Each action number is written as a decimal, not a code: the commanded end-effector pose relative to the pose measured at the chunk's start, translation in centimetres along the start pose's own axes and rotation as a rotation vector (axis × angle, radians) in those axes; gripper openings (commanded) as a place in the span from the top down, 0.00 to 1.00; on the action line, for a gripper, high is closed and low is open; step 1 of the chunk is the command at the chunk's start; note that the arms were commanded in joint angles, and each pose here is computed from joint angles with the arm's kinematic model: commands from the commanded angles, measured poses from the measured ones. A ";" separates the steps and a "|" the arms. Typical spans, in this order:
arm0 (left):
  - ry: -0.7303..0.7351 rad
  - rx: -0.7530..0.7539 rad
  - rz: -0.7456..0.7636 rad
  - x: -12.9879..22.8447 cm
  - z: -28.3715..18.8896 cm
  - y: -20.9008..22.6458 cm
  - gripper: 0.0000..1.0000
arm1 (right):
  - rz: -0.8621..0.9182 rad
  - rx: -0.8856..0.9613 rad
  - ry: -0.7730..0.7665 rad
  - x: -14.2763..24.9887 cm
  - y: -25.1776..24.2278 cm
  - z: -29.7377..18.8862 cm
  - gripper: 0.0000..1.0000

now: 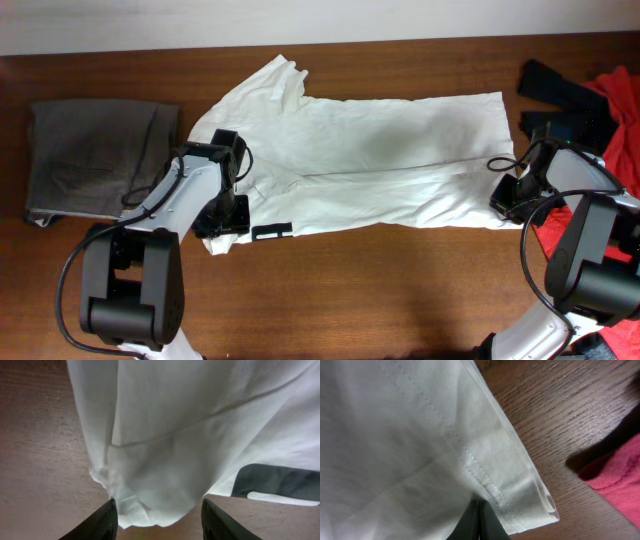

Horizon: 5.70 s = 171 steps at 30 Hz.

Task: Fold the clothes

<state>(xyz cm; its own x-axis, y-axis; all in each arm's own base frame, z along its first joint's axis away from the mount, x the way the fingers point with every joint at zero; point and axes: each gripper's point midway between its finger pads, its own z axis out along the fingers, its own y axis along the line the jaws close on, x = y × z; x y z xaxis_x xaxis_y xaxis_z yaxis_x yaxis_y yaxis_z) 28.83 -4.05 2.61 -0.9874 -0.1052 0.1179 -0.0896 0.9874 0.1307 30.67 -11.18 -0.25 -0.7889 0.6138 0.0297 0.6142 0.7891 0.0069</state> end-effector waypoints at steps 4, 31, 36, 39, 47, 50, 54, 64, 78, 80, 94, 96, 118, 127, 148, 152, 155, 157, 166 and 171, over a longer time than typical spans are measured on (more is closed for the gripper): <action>-0.012 -0.011 -0.003 0.0 -0.1 0.3 0.40 | 0.004 0.012 0.026 0.7 -0.4 1.2 0.96; -0.103 -0.251 -0.016 -1.3 0.4 4.5 0.94 | 0.003 0.010 0.026 0.7 -0.4 1.2 0.95; -0.136 -0.268 -0.036 -2.2 0.3 5.1 0.76 | 0.002 0.034 0.019 0.6 -0.8 1.2 0.95; -0.132 -0.269 -0.034 -2.1 0.3 5.2 0.66 | 0.002 0.059 0.012 0.5 -1.2 1.2 0.95; -0.170 -0.329 -0.002 -3.2 -0.8 6.1 0.58 | 0.002 0.082 0.005 0.3 -1.6 1.2 0.91; -0.224 -0.372 -0.017 -4.4 -1.6 6.7 0.58 | 0.003 0.087 0.006 0.4 -1.8 1.2 0.87; -0.286 -0.382 -0.038 -5.8 -2.0 6.7 0.58 | 0.001 0.086 0.003 0.2 -1.7 1.1 0.77; -0.330 -0.438 -0.055 -6.5 -5.3 7.9 0.56 | -0.079 0.084 0.005 -1.5 -1.1 -3.1 0.58; -0.457 -0.124 -0.071 -9.6 -12.1 3.4 0.87 | -0.394 -0.301 0.028 -0.9 8.0 -12.5 0.63; -0.422 -0.003 -0.044 -9.2 -11.6 1.2 0.99 | -0.476 -0.350 0.049 0.5 10.0 -12.7 0.88; -0.261 0.317 -0.145 -8.6 -9.4 0.1 1.00 | -1.023 -0.403 0.050 11.8 24.0 -12.3 0.96; -0.223 0.359 -0.172 -8.4 -8.7 0.6 1.00 | -1.077 -0.412 0.040 13.4 25.7 -12.1 0.96; -0.062 0.435 -0.240 -6.5 1.9 0.3 1.00 | -1.589 -0.296 -0.320 23.8 39.1 -6.0 0.53; -0.051 0.437 -0.277 -6.7 2.8 1.4 1.00 | -1.617 -0.255 -0.396 24.2 40.7 -4.5 0.40; -0.058 0.442 -0.339 -7.1 2.9 2.8 1.00 | -1.636 -0.263 -0.357 24.7 41.2 -1.7 0.42; -0.058 0.442 -0.339 -7.0 3.1 2.8 1.00 | -1.639 -0.286 -0.328 25.3 41.1 -1.6 0.41; -0.058 0.443 -0.339 -7.0 3.1 2.7 1.00 | -1.639 -0.288 -0.332 25.3 41.2 -1.6 0.42; -0.058 0.442 -0.339 -7.0 3.1 2.8 1.00 | -1.638 -0.291 -0.336 25.3 41.3 -1.7 0.42; -0.058 0.443 -0.338 -7.0 3.1 2.7 1.00 | -1.622 -0.284 -0.309 25.4 41.1 -0.4 0.40; -0.057 0.442 -0.339 -7.0 3.1 2.8 1.00 | -1.619 -0.291 -0.323 25.2 41.4 -0.4 0.39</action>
<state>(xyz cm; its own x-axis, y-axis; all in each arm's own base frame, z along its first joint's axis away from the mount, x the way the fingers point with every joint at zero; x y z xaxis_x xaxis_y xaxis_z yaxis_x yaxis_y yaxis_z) 35.85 -0.53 0.03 -0.9071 -0.4170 0.0580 -0.4143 0.8596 -0.2990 36.33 36.55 1.39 -0.5090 -0.7723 -0.3800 -0.8309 0.5561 -0.0171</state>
